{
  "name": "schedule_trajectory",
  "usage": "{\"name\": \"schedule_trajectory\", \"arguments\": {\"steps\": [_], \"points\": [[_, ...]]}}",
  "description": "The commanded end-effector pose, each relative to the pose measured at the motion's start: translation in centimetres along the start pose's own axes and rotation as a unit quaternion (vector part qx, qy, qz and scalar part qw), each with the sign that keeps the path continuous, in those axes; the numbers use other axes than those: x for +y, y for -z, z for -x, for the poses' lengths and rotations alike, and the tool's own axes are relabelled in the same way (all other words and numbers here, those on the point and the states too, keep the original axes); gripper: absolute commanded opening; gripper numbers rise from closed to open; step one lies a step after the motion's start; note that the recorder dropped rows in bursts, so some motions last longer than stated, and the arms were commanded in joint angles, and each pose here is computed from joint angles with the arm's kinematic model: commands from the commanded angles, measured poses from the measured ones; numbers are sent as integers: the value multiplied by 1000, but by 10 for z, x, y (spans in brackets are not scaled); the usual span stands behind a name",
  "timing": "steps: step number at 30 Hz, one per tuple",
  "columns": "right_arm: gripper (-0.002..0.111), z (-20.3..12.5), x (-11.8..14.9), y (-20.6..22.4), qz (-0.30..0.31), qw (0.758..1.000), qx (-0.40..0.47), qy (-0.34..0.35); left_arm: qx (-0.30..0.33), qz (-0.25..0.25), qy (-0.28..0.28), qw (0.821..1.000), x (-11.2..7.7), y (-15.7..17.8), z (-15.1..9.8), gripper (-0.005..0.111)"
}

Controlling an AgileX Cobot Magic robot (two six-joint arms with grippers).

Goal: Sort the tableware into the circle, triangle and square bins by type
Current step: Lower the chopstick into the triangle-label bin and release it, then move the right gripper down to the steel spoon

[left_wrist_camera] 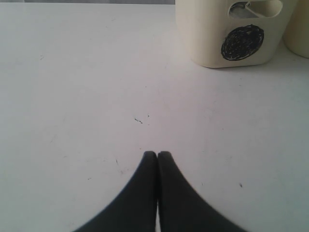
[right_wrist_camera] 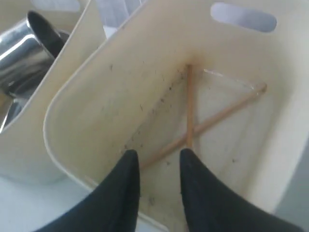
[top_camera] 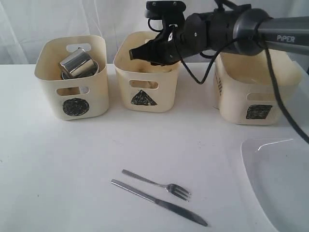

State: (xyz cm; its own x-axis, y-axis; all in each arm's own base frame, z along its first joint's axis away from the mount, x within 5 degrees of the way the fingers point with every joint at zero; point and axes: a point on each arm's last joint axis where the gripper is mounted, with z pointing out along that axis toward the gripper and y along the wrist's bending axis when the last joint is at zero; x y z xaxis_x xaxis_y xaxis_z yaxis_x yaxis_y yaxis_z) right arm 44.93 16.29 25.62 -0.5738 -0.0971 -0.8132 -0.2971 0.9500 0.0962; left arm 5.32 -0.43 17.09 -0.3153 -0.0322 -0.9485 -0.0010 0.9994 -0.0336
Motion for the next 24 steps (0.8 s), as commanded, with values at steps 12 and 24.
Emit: {"name": "schedule_trajectory", "arguments": {"steps": [12, 24], "points": [[29, -33, 25, 106, 187, 896, 320, 246, -1, -4, 0, 1000, 0, 0, -1, 0], [29, -137, 116, 105, 286, 728, 387, 488, -1, -4, 0, 1000, 0, 0, -1, 0]]}}
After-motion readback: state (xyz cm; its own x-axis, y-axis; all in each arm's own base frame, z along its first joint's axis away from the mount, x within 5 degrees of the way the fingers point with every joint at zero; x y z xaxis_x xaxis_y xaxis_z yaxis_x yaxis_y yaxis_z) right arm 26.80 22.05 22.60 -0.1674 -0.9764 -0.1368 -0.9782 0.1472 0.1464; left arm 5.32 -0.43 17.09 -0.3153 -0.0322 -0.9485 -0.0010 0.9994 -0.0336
